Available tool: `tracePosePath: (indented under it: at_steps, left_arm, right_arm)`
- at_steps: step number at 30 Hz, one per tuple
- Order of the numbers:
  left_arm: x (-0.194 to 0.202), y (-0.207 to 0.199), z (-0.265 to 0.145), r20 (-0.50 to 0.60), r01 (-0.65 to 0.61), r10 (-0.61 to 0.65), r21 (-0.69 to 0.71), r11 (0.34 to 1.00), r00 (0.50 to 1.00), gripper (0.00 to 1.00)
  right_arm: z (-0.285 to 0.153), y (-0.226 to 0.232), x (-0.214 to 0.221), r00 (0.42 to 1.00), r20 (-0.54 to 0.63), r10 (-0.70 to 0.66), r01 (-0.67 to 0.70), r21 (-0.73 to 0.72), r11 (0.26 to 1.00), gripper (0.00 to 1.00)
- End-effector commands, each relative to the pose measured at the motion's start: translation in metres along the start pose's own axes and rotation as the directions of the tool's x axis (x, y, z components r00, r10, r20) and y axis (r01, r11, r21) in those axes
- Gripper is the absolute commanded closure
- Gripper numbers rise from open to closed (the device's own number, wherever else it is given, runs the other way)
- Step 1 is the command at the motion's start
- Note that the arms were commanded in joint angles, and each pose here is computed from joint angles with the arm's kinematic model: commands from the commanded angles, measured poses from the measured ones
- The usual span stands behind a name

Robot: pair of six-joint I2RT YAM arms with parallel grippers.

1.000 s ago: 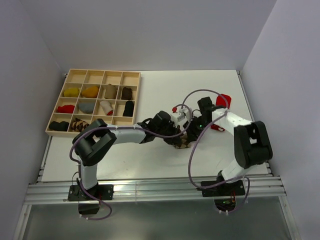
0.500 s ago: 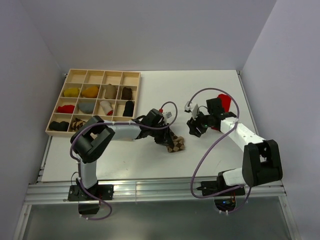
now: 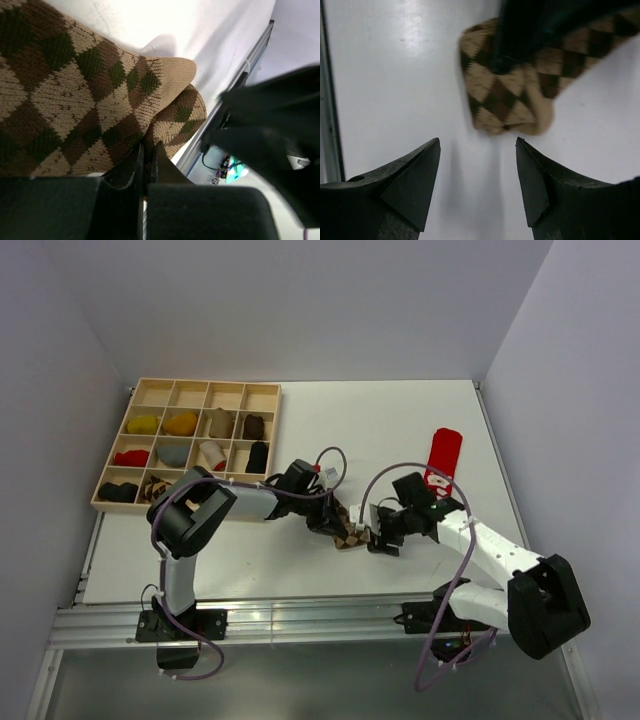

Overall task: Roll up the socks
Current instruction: Roll the sock at the center of the board.

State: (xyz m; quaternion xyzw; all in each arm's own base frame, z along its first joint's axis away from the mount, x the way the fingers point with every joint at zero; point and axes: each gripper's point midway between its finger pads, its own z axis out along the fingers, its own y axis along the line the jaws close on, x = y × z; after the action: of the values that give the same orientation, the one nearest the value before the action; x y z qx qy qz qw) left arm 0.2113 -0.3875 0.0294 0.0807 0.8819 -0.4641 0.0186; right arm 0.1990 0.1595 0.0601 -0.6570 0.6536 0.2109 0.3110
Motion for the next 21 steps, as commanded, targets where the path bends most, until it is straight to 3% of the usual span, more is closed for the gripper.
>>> tracePosePath:
  at_steps: [1,16,21]
  left_arm:
    - [0.044,0.072,0.01,-0.091,0.103,-0.124,-0.213,0.972,0.988,1.0]
    - [0.044,0.065,0.016,-0.151,0.087,-0.112,-0.161,0.983,0.982,1.0]
    - [0.045,0.057,0.016,-0.179,0.072,-0.094,-0.127,0.989,0.979,1.0]
  right_arm:
    - [0.005,0.011,-0.011,0.988,0.027,-0.155,0.155,0.007,0.988,0.3]
    - [0.036,0.015,0.002,0.945,-0.069,-0.318,0.323,0.077,0.943,0.28]
    - [0.044,0.015,0.009,0.942,-0.103,-0.32,0.327,0.067,0.942,0.36]
